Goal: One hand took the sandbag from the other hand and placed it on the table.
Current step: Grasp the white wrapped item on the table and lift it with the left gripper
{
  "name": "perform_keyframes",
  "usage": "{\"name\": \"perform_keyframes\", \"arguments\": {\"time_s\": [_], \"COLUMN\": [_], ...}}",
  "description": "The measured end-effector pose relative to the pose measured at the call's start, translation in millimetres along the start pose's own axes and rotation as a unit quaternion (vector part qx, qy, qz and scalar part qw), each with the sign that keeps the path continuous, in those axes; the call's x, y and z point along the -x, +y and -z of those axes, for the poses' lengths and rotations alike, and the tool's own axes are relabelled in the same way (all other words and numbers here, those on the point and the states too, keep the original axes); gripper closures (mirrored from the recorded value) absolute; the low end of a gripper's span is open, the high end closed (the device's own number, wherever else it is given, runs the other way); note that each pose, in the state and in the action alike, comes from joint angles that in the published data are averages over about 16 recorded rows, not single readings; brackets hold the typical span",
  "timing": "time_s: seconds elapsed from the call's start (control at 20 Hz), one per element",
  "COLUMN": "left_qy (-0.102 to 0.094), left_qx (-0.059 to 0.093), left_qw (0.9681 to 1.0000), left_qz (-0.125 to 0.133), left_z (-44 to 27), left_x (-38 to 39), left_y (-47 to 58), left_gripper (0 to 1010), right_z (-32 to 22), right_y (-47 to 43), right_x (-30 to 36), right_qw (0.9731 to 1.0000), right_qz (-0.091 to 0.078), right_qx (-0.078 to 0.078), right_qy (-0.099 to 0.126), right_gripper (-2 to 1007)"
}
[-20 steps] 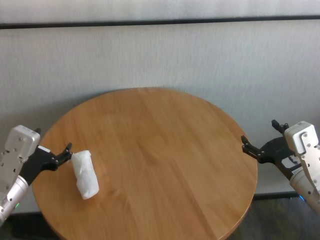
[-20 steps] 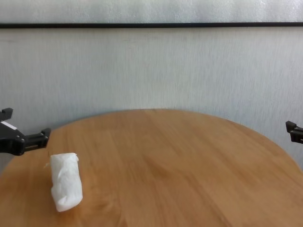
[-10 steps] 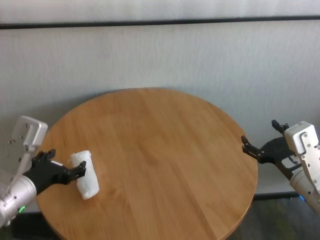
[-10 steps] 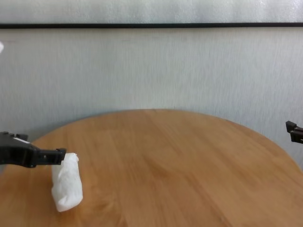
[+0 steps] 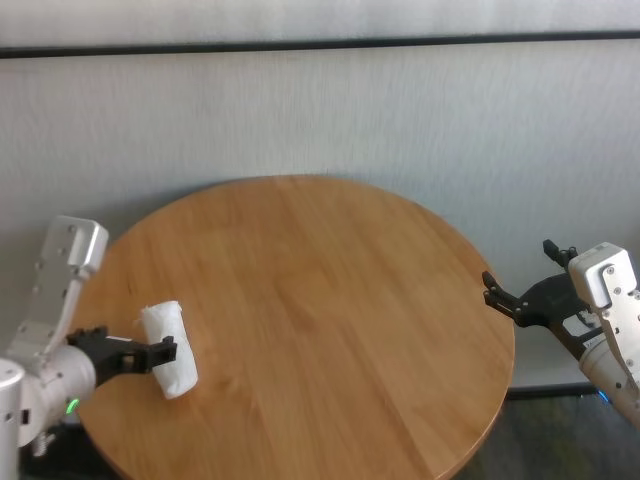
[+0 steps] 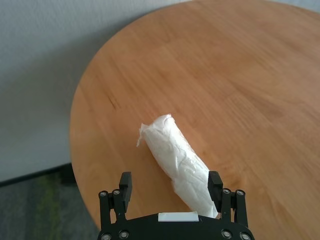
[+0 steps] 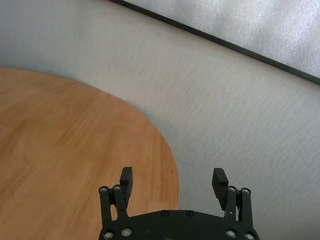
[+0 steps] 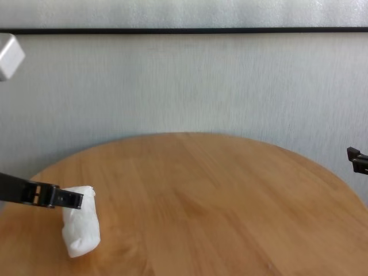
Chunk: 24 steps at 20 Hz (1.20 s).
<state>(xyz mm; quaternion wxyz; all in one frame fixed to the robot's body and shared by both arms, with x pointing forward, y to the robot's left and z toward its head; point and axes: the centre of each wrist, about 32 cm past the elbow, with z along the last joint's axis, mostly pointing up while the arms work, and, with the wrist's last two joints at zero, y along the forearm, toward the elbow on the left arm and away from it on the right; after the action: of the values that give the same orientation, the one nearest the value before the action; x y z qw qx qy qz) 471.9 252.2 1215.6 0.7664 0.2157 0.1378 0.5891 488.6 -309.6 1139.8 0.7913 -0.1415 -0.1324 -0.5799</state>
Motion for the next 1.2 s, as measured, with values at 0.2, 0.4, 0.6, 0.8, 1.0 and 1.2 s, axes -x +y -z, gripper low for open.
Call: {"name": "perform_keyframes", "arguments": {"time_s": [0.2,0.4,0.6,0.8,1.0,1.2], "left_qy": [0.014,0.020,0.023,0.025,0.027,0.028], "left_qx": [-0.027,-0.040,-0.047,-0.056,-0.065,-0.074], "left_qw": [0.9994,0.9984,0.9977,0.9968,0.9958,0.9949], "left_qz": [-0.018,-0.033,-0.044,-0.052,-0.058,-0.062], "left_z": [-9.0,-15.1,-18.7,-19.8,-19.4,-17.8], "left_x": [14.9,28.5,39.2,47.0,53.0,56.8], "left_y": [-4.1,-9.3,-14.6,-19.8,-25.2,-30.8], "left_gripper": [8,8,8,8,8,8], "right_z": [0.0,0.0,0.0,0.0,0.0,0.0], "right_y": [0.0,0.0,0.0,0.0,0.0,0.0], "right_x": [0.0,0.0,0.0,0.0,0.0,0.0], "right_qw": [1.0000,1.0000,1.0000,1.0000,1.0000,1.0000], "right_qz": [0.000,0.000,0.000,0.000,0.000,0.000], "right_qx": [0.000,0.000,0.000,0.000,0.000,0.000], "right_qy": [0.000,0.000,0.000,0.000,0.000,0.000], "right_gripper": [4,4,4,4,4,4]}}
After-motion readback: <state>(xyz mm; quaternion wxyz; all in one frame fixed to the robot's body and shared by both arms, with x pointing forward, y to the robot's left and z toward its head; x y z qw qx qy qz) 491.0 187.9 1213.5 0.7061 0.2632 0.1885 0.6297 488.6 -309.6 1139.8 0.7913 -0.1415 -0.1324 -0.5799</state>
